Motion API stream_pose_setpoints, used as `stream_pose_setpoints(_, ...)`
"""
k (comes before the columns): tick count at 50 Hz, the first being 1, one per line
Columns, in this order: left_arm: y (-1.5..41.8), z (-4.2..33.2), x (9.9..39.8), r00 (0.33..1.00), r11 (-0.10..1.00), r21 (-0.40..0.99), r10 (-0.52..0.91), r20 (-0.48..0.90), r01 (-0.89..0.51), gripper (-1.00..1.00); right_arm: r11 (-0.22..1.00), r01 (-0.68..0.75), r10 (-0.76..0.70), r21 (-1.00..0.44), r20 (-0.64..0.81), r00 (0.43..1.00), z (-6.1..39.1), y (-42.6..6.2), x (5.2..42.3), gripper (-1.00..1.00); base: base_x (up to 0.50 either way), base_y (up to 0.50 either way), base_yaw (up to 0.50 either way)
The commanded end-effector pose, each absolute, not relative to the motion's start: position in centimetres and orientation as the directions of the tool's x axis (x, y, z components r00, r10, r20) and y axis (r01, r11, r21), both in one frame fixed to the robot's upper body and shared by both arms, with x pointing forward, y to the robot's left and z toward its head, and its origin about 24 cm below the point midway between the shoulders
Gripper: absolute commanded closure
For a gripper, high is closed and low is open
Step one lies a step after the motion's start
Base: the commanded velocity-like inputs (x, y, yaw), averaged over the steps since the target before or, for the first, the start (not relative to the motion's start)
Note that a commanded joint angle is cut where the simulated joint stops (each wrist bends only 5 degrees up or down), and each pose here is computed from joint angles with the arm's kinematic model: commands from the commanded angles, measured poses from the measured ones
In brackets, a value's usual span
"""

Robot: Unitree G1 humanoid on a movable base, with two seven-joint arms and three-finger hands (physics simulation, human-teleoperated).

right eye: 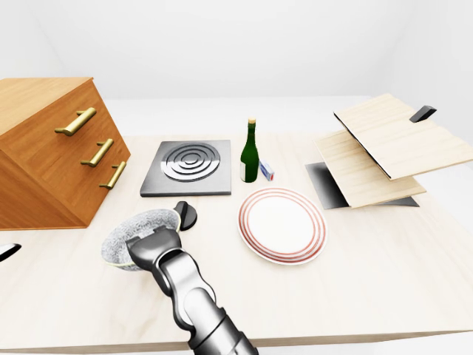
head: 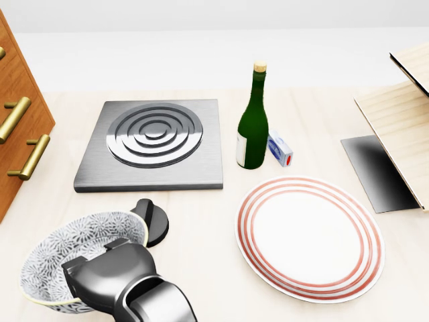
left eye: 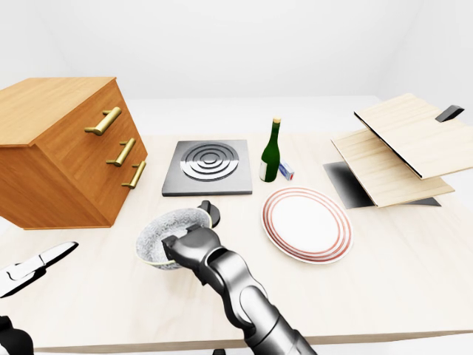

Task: Pick up the akita bowl and put it on the plate.

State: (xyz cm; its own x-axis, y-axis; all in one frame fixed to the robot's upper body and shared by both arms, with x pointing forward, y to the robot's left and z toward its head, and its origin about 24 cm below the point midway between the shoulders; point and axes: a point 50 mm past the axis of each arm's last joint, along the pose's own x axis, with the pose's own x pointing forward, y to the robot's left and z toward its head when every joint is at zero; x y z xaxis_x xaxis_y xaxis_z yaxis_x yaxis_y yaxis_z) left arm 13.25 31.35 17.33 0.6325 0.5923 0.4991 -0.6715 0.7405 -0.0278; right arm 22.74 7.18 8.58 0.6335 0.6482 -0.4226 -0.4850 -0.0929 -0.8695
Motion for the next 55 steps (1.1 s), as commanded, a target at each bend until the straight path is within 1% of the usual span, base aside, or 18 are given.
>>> stream_pose_setpoints(1,31.3,17.5,13.1,0.629,0.740,-0.027,0.590,0.506,-0.672,-1.00,-0.114,-0.417,0.606,-0.902,-0.395,0.690,9.5,6.7,23.3,1.00,0.00,0.00,0.00)
stream_pose_setpoints(28,31.3,17.6,13.0,0.624,0.739,-0.031,0.591,0.511,-0.674,-1.00,-0.087,-0.302,0.561,-0.949,-0.297,0.773,12.3,5.6,24.9,1.00,0.00,0.00,0.00)
stream_pose_setpoints(40,31.4,17.6,13.0,0.624,0.739,-0.030,0.590,0.512,-0.673,-1.00,-0.070,-0.272,0.544,-0.960,-0.265,0.796,13.1,5.2,25.3,1.00,0.00,0.00,0.00)
stream_pose_setpoints(46,31.4,17.6,13.0,0.624,0.739,-0.030,0.590,0.511,-0.674,-1.00,-0.033,-0.287,0.542,-0.957,-0.259,0.800,13.4,4.7,26.0,1.00,0.00,0.00,0.00)
stream_pose_setpoints(55,31.3,17.7,13.0,0.622,0.737,-0.031,0.591,0.513,-0.675,-1.00,0.016,-0.263,0.549,-0.965,-0.211,0.809,14.6,4.2,26.3,1.00,0.00,0.00,0.00)
